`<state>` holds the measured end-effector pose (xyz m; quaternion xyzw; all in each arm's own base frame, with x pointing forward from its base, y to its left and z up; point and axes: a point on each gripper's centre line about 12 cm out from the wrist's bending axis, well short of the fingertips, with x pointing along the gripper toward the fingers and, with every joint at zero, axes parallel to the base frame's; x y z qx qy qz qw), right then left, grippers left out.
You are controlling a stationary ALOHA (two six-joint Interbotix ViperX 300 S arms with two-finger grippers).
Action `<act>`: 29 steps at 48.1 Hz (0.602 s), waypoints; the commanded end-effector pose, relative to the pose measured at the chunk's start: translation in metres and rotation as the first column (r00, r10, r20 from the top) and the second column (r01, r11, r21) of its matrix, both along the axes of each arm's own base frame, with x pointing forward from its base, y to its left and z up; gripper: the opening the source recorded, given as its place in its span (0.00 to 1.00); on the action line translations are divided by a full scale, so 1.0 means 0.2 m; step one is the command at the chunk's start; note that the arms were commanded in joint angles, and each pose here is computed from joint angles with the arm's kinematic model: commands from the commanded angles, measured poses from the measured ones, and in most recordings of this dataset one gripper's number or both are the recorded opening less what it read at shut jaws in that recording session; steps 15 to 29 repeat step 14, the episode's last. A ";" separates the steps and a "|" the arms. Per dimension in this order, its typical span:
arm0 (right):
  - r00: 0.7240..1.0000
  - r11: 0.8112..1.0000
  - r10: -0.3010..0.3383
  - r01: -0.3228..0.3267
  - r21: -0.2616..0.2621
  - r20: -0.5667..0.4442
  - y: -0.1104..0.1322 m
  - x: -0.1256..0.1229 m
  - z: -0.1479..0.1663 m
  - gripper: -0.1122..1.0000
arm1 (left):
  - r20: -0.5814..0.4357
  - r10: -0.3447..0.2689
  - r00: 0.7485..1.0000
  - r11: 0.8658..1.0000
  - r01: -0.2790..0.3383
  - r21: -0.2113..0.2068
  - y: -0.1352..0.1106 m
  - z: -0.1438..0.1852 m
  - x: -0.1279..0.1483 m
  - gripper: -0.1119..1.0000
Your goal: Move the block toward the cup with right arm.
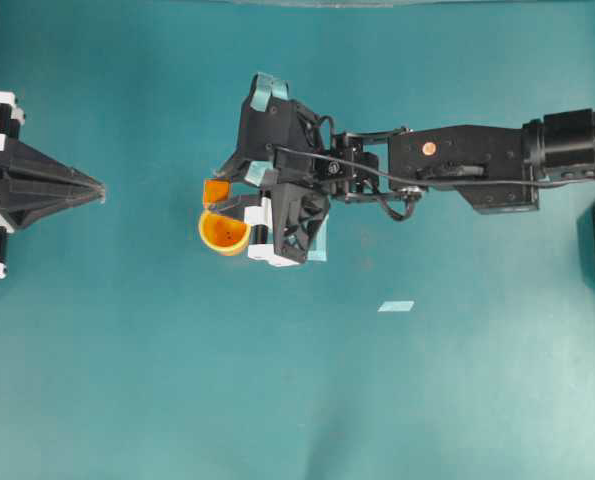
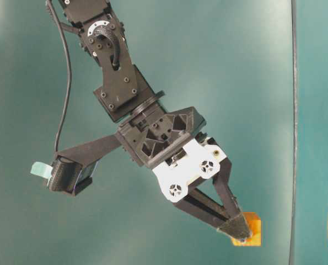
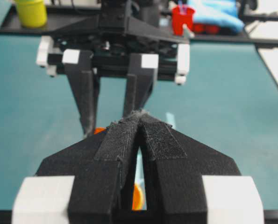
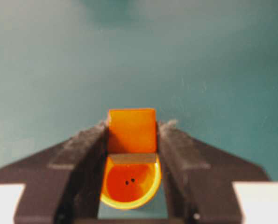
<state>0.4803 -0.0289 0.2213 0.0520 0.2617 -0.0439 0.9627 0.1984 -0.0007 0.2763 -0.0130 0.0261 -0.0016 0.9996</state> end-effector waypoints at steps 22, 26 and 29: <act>0.998 1.000 -0.003 0.003 0.001 0.068 0.00 -0.01 0.13 0.46 | 0.028 0.003 1.000 1.000 -0.003 0.001 0.00 0.05 0.01 0.10; 0.998 1.000 -0.003 0.003 0.001 0.068 0.00 -0.01 0.13 0.46 | 0.028 0.003 1.000 1.000 -0.003 0.001 0.00 0.05 0.01 0.10; 0.998 1.000 -0.003 0.003 0.001 0.068 0.00 -0.01 0.13 0.46 | 0.028 0.003 1.000 1.000 -0.003 0.001 0.00 0.05 0.01 0.10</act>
